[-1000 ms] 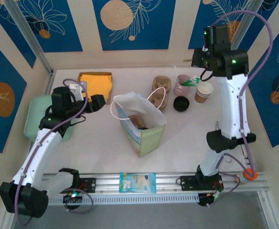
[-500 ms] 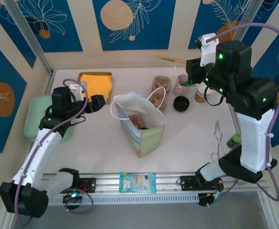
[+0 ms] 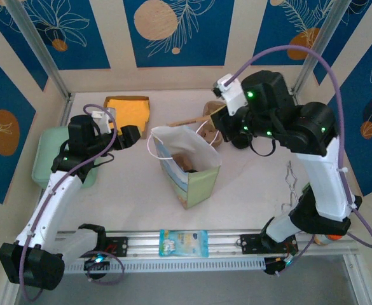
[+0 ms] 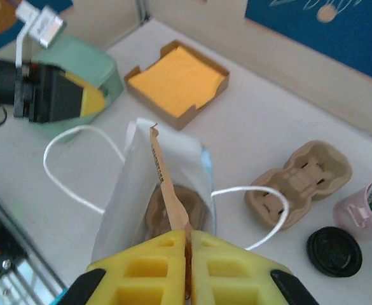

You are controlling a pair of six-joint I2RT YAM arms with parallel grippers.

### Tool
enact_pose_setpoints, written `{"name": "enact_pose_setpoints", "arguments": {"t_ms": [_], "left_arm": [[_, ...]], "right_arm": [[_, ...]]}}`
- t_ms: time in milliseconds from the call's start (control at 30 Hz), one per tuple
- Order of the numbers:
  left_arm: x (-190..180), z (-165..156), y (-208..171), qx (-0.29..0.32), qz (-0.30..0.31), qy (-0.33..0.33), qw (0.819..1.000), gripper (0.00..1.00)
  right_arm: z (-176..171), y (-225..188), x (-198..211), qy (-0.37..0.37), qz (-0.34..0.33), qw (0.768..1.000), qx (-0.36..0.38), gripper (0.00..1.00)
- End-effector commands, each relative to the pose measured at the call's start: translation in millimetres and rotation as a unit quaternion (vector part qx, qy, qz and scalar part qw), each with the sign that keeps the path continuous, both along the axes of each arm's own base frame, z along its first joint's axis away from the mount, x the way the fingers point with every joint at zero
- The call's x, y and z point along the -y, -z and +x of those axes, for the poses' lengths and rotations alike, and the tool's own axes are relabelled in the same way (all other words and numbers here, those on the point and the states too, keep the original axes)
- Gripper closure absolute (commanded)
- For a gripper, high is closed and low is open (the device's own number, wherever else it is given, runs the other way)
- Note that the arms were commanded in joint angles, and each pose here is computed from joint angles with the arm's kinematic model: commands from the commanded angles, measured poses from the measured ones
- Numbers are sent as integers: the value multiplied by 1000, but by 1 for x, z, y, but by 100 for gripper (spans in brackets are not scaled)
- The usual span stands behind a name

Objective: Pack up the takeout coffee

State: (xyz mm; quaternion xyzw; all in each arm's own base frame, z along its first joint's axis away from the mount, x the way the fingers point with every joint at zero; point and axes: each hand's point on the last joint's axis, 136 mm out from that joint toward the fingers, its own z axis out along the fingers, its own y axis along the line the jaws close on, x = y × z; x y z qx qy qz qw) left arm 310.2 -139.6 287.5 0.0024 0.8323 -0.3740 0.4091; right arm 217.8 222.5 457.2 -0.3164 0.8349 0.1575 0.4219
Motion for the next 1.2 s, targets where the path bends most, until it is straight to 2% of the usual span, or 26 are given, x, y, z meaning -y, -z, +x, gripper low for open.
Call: {"name": "enact_pose_setpoints", "arguments": {"t_ms": [0,133,600,1167], "left_arm": [[-4,3,-11,20,4,-4,1000,24],[-4,3,-7,18,8,-5,1000,24],[-4,0,3,12,8,-3,1000,25],[-3,-4,13,7,6,1,1000,25]], "right_arm": [[-7,25,-3,-14,-46,998,-30,91],[-4,47,-10,-14,-78,995,-53,91],[36,111,-46,-1,-178,979,-96,93],[64,170,-93,-19,-221,964,-146,94]]}}
